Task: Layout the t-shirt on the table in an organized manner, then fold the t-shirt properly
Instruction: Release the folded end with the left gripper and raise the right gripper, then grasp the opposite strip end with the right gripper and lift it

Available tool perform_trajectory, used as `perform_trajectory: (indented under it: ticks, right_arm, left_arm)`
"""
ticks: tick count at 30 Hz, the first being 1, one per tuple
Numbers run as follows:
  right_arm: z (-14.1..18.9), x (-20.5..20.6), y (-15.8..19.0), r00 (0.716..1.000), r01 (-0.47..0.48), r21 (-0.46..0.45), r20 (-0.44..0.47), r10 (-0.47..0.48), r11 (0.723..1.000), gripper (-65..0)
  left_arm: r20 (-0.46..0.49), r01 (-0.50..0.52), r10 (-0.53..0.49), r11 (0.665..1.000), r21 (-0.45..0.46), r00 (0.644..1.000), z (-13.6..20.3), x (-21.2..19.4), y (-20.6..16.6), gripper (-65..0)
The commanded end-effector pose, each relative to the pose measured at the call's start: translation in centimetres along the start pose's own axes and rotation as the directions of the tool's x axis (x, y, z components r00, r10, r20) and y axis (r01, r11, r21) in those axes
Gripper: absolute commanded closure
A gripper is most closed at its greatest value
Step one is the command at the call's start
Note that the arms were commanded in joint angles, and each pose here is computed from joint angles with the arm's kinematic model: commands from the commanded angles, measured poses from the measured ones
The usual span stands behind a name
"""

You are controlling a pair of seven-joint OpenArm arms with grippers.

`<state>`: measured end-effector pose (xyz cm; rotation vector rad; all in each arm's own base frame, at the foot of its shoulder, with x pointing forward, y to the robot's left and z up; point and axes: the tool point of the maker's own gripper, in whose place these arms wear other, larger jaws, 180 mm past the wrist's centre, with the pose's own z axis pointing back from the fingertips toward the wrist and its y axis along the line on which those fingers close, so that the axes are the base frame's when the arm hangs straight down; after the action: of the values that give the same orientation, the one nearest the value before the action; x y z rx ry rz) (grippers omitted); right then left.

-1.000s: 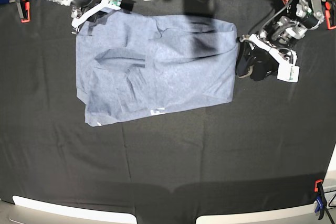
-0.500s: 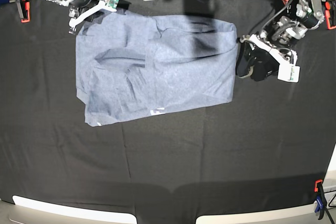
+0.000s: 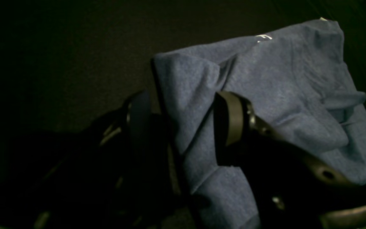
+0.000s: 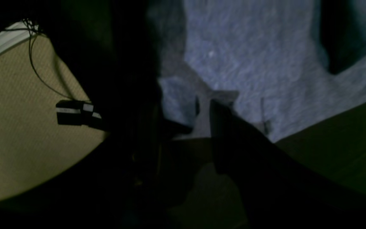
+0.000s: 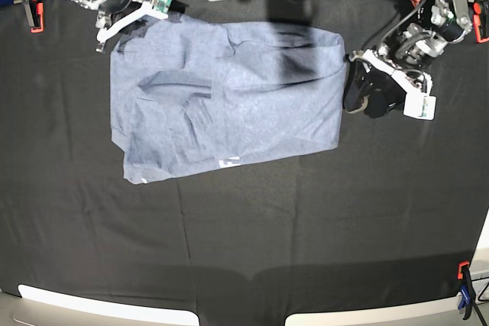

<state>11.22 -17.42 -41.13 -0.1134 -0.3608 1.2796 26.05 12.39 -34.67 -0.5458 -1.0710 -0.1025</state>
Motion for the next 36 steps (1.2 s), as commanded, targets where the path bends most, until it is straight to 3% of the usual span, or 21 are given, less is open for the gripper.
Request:
perform_trajectory:
  ticks: [1,12,17,21,31,36]
  right_arm:
    - [0.4,0.4,-1.0,1.000,-0.008,-0.032,0.017,0.008,0.999,-22.4]
    - [0.4,1.2,-1.6,0.998,0.026,-0.053,0.055,-0.023,0.998,-21.2]
    - [0.4,1.2,-1.3,0.998,0.007,-0.035,0.055,-0.005,0.999,-0.1]
    - [0.7,1.4,-2.8,0.998,-0.036,-0.097,0.048,0.041,0.995,0.0]
    - [1.9,5.1,-12.2,0.988,-0.006,-0.327,0.146,0.056,0.945,0.0]
    - [0.6,6.2,-14.1,0.977,0.091,-0.315,0.211,-0.024,0.945,0.0]
  left_arm:
    - [0.057,0.013,-0.012,1.000,-0.018,0.998,0.1,1.6,-0.4,-29.0]
    - [0.057,0.013,-0.012,1.000,-0.018,0.998,0.1,1.6,-0.4,-29.0]
    - [0.058,0.013,-0.012,1.000,-0.018,0.998,0.1,1.6,-0.4,-29.0]
    - [0.058,0.013,-0.012,1.000,-0.018,0.998,0.1,1.7,-0.4,-29.0]
    - [0.052,0.017,-0.017,1.000,-0.015,0.999,0.1,1.5,-0.3,-29.0]
    - [0.052,0.017,-0.017,1.000,-0.015,0.998,0.1,1.5,-0.3,-29.0]
